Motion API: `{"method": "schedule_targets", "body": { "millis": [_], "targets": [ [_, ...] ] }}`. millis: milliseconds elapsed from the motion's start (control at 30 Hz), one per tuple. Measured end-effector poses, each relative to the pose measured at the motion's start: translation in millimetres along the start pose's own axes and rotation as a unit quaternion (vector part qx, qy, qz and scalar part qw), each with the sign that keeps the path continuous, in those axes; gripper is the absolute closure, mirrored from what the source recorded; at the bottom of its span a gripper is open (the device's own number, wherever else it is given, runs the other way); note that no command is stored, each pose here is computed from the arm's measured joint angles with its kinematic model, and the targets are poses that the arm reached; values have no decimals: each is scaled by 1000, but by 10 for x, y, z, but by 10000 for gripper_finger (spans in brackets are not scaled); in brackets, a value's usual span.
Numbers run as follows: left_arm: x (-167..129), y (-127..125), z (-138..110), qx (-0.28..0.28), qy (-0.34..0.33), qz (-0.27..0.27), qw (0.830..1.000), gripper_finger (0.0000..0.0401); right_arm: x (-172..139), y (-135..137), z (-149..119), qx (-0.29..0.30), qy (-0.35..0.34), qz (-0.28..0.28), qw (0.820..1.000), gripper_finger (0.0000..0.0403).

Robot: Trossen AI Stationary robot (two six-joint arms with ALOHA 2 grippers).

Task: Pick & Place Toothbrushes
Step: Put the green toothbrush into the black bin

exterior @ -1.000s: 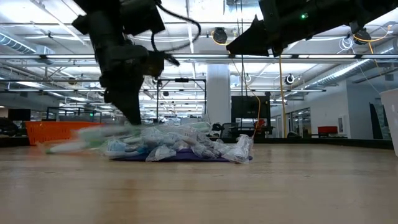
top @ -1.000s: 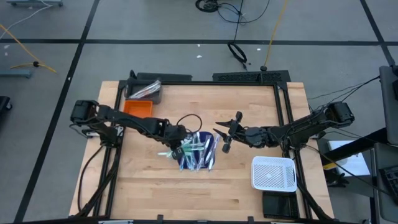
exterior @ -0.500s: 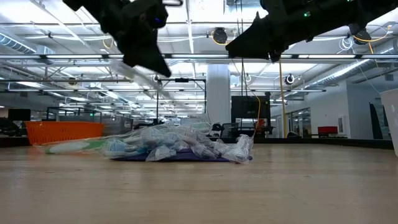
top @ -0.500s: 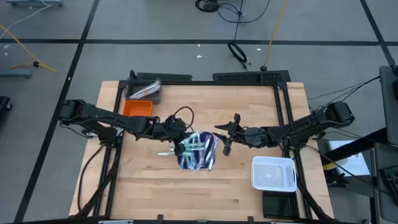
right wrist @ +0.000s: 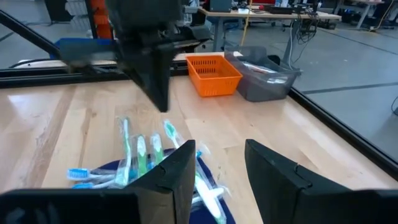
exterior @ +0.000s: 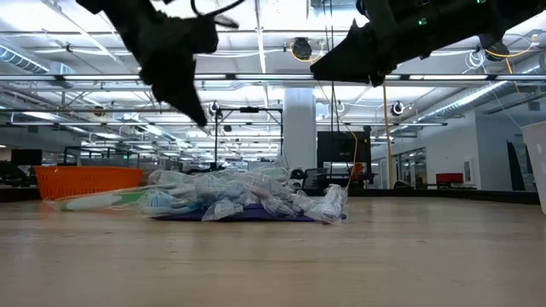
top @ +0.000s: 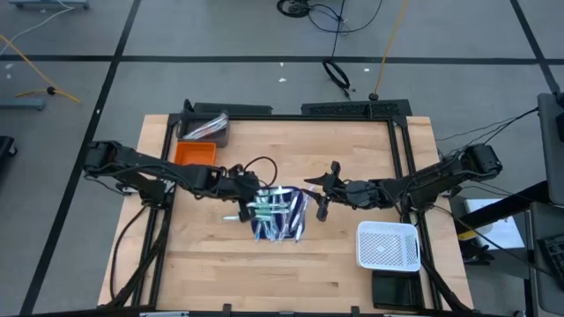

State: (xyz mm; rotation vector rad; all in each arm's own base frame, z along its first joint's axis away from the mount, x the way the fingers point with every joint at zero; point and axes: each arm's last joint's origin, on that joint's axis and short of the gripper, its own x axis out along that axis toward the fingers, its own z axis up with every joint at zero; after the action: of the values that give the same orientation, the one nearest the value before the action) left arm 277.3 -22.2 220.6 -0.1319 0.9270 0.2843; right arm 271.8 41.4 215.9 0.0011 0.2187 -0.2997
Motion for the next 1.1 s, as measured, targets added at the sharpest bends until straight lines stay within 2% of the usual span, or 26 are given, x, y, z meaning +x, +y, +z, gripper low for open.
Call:
{"method": "schedule_targets", "body": {
  "millis": [67,333,433,667,833,933,1033,1100],
  "targets": [
    [46,22,-41,19,21,21,999,355,4,-8,2,2,-1,-1,1000,273],
    [219,78,-75,35,57,35,997,248,6,-12,2,4,-1,-2,1000,273],
    [287,99,-92,36,76,25,996,216,6,-12,2,4,-1,-2,1000,273],
    [455,113,-154,44,113,28,992,174,6,-12,0,4,1,-2,1000,273],
    [563,104,-208,63,137,32,988,167,6,-12,0,2,1,-2,1000,273],
    [611,108,-227,66,145,34,987,178,6,-13,0,2,1,-2,1000,273],
    [623,121,-232,60,149,37,986,217,6,-12,0,2,1,-2,1000,273],
    [627,129,-228,54,148,38,987,267,6,-13,-1,2,1,-2,1000,273]
  ]
}}
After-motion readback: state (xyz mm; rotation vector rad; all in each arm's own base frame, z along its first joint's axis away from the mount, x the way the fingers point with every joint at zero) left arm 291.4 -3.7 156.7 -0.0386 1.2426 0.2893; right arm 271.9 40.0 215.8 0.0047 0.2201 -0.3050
